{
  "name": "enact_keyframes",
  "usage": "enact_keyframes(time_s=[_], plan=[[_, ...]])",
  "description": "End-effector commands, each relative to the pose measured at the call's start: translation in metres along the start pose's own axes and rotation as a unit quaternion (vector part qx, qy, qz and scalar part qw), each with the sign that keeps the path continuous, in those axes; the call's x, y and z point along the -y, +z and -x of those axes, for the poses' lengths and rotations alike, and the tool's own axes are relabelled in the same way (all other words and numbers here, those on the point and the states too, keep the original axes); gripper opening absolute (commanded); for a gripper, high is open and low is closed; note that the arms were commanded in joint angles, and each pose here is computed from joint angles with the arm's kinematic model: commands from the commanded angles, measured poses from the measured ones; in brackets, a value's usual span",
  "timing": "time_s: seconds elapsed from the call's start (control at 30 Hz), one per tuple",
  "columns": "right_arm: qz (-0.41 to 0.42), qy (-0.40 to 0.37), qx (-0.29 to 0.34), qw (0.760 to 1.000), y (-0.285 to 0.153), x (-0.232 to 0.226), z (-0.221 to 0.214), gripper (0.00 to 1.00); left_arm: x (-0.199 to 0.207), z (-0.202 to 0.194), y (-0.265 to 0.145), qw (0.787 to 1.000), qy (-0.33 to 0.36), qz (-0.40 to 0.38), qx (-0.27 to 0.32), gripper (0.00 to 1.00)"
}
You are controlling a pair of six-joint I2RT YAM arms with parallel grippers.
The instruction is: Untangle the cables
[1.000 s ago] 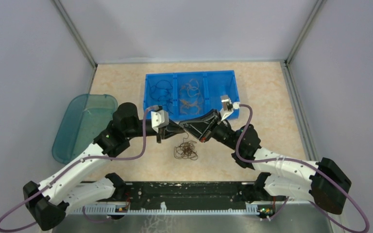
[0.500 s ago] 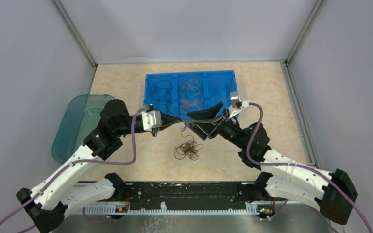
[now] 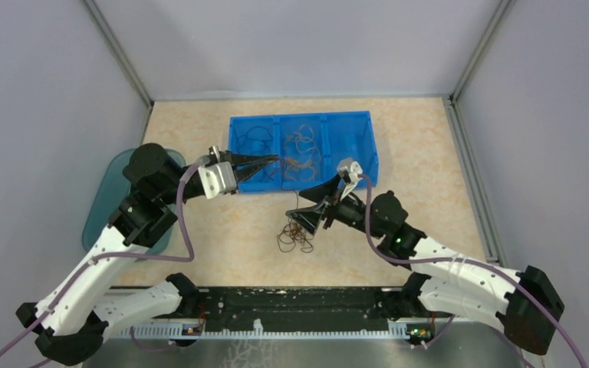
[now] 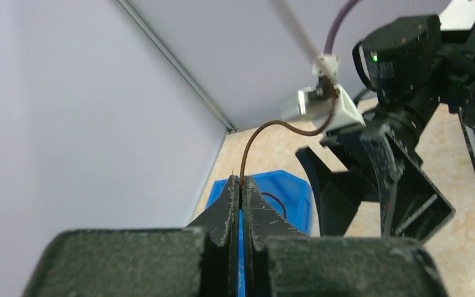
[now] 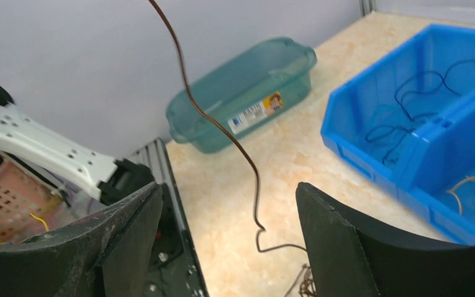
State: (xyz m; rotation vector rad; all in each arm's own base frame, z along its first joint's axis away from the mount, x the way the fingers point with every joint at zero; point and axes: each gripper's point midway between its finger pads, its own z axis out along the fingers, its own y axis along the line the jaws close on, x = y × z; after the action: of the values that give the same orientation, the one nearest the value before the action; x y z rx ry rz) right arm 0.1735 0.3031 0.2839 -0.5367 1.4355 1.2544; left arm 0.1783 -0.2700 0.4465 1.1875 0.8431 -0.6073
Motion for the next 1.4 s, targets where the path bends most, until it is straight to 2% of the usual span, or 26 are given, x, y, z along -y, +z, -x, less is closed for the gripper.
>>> enact_keyframes(time_s=[0.0, 0.13, 0.23, 0.4, 0.6, 0.93, 1.0, 1.13, 1.37], plan=[[0.007, -0.035, 0.006, 0.999, 0.01, 0.006, -0.002, 0.8, -0.016, 0.024, 0.0, 0.999, 0.027, 0.018, 0.016, 0.0], [0.005, -0.04, -0.012, 0.999, 0.029, 0.016, -0.014, 0.8, -0.03, 0.048, 0.001, 0.998, 0.038, 0.03, 0.036, 0.0], [0.002, -0.04, -0.022, 0.999, 0.042, 0.023, -0.024, 0.74, -0.039, 0.064, 0.002, 0.997, 0.045, 0.035, 0.048, 0.0], [0.003, -0.033, -0.04, 0.999, 0.057, 0.027, -0.048, 0.57, -0.055, 0.095, 0.0, 0.994, 0.071, 0.049, 0.07, 0.0], [0.003, -0.017, -0.047, 0.999, 0.06, 0.027, -0.076, 0.53, -0.079, 0.138, -0.008, 0.984, 0.12, 0.082, 0.102, 0.0], [0.018, 0.027, -0.068, 0.997, 0.069, 0.022, -0.126, 0.52, -0.107, 0.19, -0.016, 0.962, 0.189, 0.129, 0.149, 0.0], [0.022, 0.029, -0.065, 0.997, 0.068, 0.02, -0.127, 0.54, -0.111, 0.197, -0.018, 0.959, 0.195, 0.133, 0.154, 0.0], [0.008, 0.021, -0.041, 0.999, 0.056, 0.02, -0.112, 0.65, -0.109, 0.193, -0.016, 0.96, 0.194, 0.13, 0.152, 0.0], [-0.045, -0.052, -0.023, 0.997, 0.021, 0.026, -0.07, 0.71, -0.106, 0.187, -0.015, 0.957, 0.213, 0.127, 0.15, 0.0]])
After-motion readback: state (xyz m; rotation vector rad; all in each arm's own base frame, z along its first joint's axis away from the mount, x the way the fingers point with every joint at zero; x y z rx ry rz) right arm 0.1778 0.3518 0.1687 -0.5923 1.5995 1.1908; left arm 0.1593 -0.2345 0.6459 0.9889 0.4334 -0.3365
